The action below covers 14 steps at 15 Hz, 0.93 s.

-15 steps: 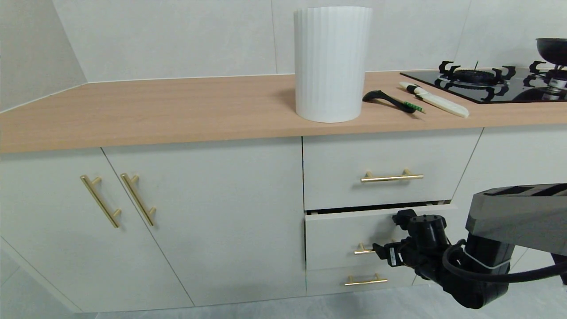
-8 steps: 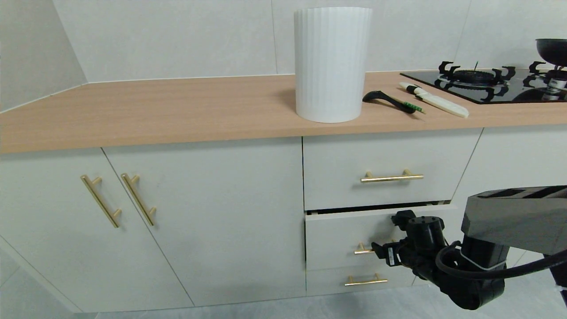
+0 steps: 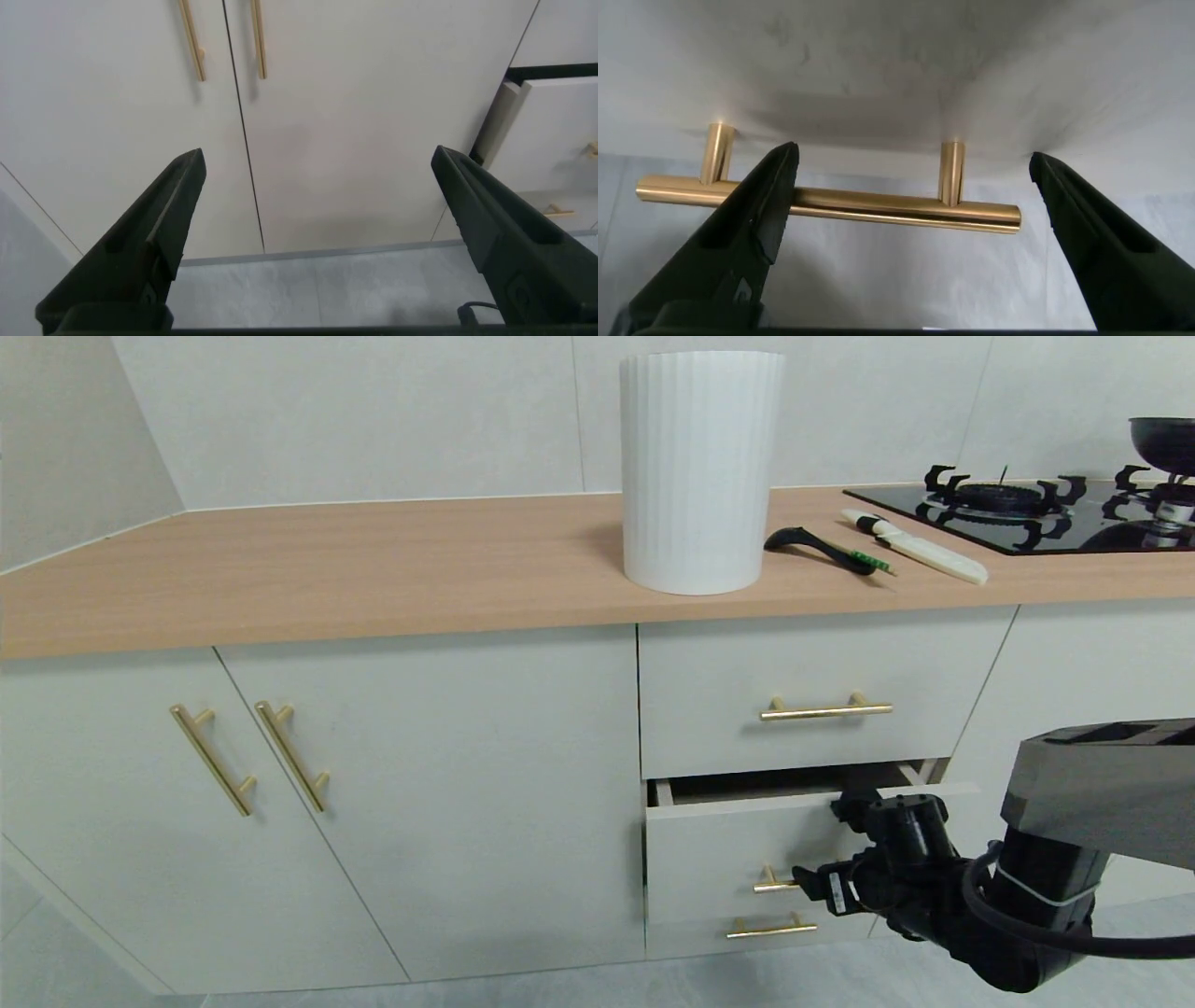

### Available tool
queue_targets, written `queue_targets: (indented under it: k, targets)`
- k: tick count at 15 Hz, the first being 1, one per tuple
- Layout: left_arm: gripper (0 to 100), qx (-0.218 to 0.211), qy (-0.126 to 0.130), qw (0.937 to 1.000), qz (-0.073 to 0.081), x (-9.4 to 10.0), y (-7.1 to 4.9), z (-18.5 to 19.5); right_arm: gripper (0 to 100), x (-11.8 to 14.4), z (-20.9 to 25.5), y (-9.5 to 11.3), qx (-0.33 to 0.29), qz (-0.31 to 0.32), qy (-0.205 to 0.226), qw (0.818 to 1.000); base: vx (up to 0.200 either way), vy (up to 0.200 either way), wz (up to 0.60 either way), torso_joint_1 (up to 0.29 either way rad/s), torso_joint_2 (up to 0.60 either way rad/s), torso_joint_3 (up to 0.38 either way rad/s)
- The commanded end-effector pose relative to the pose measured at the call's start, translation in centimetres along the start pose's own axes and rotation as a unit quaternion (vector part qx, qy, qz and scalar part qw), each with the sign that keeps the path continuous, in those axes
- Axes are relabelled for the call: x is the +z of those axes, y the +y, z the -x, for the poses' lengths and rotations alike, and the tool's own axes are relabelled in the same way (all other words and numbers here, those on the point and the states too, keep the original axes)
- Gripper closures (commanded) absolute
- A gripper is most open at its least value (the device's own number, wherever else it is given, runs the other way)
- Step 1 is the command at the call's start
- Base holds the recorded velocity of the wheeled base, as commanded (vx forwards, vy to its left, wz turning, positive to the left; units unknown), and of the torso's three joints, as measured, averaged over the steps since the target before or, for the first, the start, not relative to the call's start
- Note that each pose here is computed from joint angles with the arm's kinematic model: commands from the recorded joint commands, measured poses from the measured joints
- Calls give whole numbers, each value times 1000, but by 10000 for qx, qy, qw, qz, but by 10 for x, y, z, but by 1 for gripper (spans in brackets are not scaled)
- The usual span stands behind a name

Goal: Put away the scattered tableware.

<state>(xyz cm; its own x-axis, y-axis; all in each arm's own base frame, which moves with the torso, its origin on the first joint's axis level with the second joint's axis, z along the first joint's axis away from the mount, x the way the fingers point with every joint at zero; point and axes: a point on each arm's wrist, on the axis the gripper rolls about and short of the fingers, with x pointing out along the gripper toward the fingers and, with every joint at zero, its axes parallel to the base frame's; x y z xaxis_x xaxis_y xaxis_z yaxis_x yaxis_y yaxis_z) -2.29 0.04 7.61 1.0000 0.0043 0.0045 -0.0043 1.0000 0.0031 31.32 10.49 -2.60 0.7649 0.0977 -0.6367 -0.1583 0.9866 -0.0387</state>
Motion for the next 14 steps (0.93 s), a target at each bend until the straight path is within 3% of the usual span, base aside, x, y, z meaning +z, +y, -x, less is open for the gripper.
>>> queue_targets:
  k: [1, 3, 5, 8, 10, 14]
  targets:
    - [0, 2, -1, 10000, 1, 0, 0, 0, 0, 26, 42, -2, 140, 90, -105, 9998, 0, 0, 0, 0, 0, 0]
    - [0, 2, -1, 10000, 1, 0, 0, 0, 0, 42, 79, -5, 404, 194, -14, 9990, 0, 0, 0, 0, 0, 0]
    - [0, 2, -1, 10000, 1, 0, 0, 0, 0, 64, 125, -6, 630, 207, -271, 9974, 0, 0, 0, 0, 0, 0]
    - [0, 2, -1, 10000, 1, 0, 0, 0, 0, 80, 159, -3, 770, 198, -840, 9933, 0, 0, 0, 0, 0, 0]
    - [0, 2, -1, 10000, 1, 0, 0, 0, 0, 83, 155, 0, 800, 183, -1014, 9915, 0, 0, 0, 0, 0, 0]
    - [0, 2, -1, 10000, 1, 0, 0, 0, 0, 68, 95, 11, 412, 129, -1066, 9934, 0, 0, 0, 0, 0, 0]
